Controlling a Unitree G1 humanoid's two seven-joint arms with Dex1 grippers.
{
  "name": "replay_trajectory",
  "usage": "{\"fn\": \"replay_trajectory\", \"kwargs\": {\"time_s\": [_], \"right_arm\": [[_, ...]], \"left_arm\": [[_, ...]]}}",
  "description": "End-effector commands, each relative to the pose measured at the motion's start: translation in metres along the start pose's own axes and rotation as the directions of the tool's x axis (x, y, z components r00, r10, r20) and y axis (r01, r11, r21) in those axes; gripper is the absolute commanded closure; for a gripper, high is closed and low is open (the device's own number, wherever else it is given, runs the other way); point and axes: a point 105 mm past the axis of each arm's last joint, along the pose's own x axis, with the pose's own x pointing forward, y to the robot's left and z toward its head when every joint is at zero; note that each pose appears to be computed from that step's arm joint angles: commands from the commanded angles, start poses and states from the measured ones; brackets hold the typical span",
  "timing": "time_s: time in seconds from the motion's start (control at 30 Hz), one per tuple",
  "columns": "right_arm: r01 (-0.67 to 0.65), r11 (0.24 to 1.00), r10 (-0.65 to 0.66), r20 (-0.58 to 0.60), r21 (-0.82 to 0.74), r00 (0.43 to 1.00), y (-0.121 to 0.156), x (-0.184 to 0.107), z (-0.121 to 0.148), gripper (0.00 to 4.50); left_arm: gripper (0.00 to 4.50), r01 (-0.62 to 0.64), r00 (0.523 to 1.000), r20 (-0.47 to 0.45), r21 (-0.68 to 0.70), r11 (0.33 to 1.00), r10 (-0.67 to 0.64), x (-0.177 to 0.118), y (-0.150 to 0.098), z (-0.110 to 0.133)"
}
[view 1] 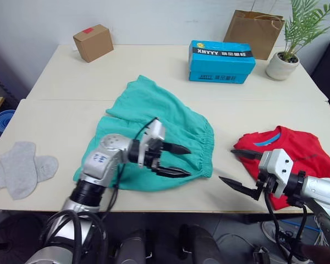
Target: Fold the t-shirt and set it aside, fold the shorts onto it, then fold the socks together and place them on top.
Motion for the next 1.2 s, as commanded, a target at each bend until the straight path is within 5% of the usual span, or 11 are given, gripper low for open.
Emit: {"fn": "replay_trajectory", "kwargs": {"time_s": [0.03, 0.3, 0.43, 0.7, 0.87, 1.07, 1.2], "right_arm": [[-0.105, 0.993, 0.106, 0.024, -0.051, 0.994, 0.020, 0.015, 0.008, 0.00], [-0.121, 0.990, 0.121, -0.003, -0.074, 0.993, 0.031, 0.042, -0.016, 0.00], [-0.097, 0.991, 0.097, -0.007, -0.097, 0.995, 0.023, 0.051, -0.022, 0.00], [-0.096, 0.984, 0.099, 0.010, -0.149, 0.995, 0.015, 0.067, -0.025, 2.77], [-0.129, 0.981, 0.132, 0.008, -0.147, 0.991, 0.015, 0.068, -0.025, 4.49], [-0.115, 0.982, 0.120, 0.021, -0.149, 0.993, 0.009, 0.069, -0.021, 4.50], [-0.151, 0.981, 0.152, 0.003, -0.123, 0.988, 0.012, 0.064, -0.023, 4.50]], "left_arm": [[0.02, -0.208, 0.978, 0.001, 0.155, 0.966, 0.210, -0.045, 0.007, 0.009], [0.02, -0.329, 0.836, -0.339, 0.318, 0.889, 0.431, -0.147, -0.034, -0.062], [0.02, -0.384, 0.771, -0.377, 0.368, 0.847, 0.514, -0.168, -0.039, -0.072], [0.00, -0.433, 0.627, -0.450, 0.478, 0.764, 0.636, -0.204, -0.031, -0.088], [1.23, -0.386, 0.637, -0.510, 0.439, 0.811, 0.579, -0.210, -0.040, -0.091], [3.17, -0.311, 0.593, -0.604, 0.439, 0.843, 0.533, -0.214, -0.041, -0.106], [4.49, -0.275, 0.661, -0.624, 0.315, 0.908, 0.417, -0.200, -0.055, -0.110]]}}
